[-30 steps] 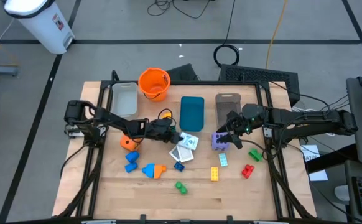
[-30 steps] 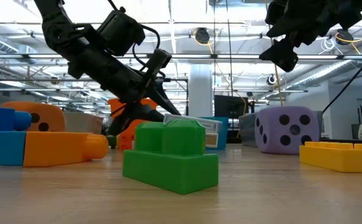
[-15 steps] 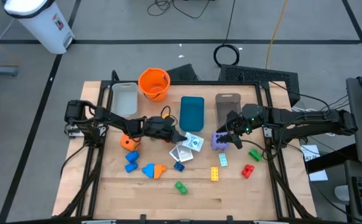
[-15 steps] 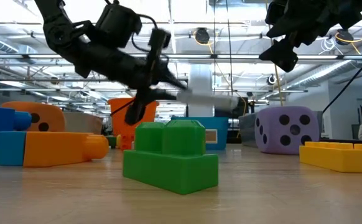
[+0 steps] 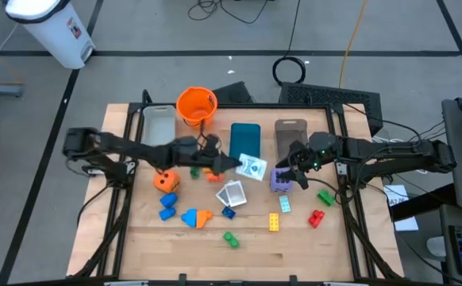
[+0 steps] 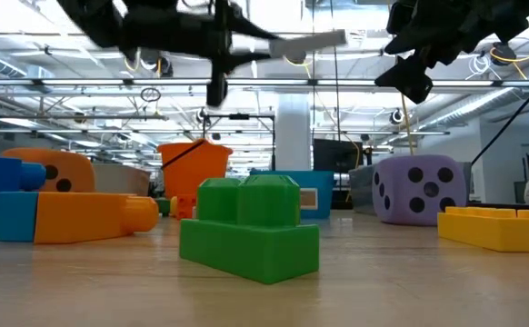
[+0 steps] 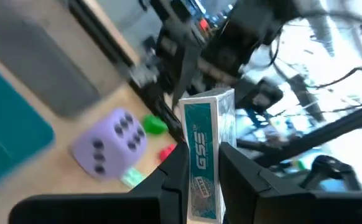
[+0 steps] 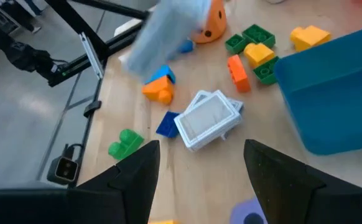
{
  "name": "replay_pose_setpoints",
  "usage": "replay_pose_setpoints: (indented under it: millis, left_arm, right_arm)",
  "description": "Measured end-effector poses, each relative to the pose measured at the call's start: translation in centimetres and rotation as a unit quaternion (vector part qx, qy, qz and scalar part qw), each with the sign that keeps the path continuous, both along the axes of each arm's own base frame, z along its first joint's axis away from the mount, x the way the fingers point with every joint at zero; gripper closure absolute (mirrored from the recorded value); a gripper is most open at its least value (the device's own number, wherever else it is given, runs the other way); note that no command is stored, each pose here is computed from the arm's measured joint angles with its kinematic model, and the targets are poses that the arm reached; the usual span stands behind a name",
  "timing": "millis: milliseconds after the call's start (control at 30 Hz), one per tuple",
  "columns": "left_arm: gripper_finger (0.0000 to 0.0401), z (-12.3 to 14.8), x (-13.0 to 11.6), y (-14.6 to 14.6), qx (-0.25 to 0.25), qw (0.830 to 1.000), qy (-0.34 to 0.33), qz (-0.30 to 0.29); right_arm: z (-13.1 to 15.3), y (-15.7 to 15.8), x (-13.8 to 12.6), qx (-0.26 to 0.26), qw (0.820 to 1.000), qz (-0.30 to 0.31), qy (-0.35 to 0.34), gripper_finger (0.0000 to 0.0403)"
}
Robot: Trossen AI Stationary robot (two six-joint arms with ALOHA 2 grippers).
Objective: Pick & Place Toys
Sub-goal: Put the blue deck of cards into the gray bin
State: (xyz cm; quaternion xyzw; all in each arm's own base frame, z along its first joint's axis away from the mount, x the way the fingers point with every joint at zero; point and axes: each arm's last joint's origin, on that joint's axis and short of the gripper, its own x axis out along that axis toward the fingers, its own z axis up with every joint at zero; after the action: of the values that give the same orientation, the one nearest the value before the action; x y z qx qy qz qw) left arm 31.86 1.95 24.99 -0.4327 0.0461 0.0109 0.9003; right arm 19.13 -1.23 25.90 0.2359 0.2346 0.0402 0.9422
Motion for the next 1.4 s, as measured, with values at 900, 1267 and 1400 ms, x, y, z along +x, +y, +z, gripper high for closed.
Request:
replay_pose_setpoints:
  millis: [900,1267,1400]
  left_arm:
    - [0.0335,9.8,-18.2,4.4,0.084,0.828,0.491,0.258]
    - [0.0335,8.8,-17.4,6.5,0.073,0.803,0.531,0.260]
    - [0.0333,8.6,-16.7,7.1,0.079,0.802,0.532,0.258]
  right_arm:
    - [0.3,-1.0,0.1,-0.031,0.999,-0.038,-0.021,0.0177]
    - [1.7,-1.1,0.6,-0.038,0.994,-0.040,-0.095,0.0177]
    - [1.8,-1.1,0.6,-0.038,0.993,-0.040,-0.103,0.0177]
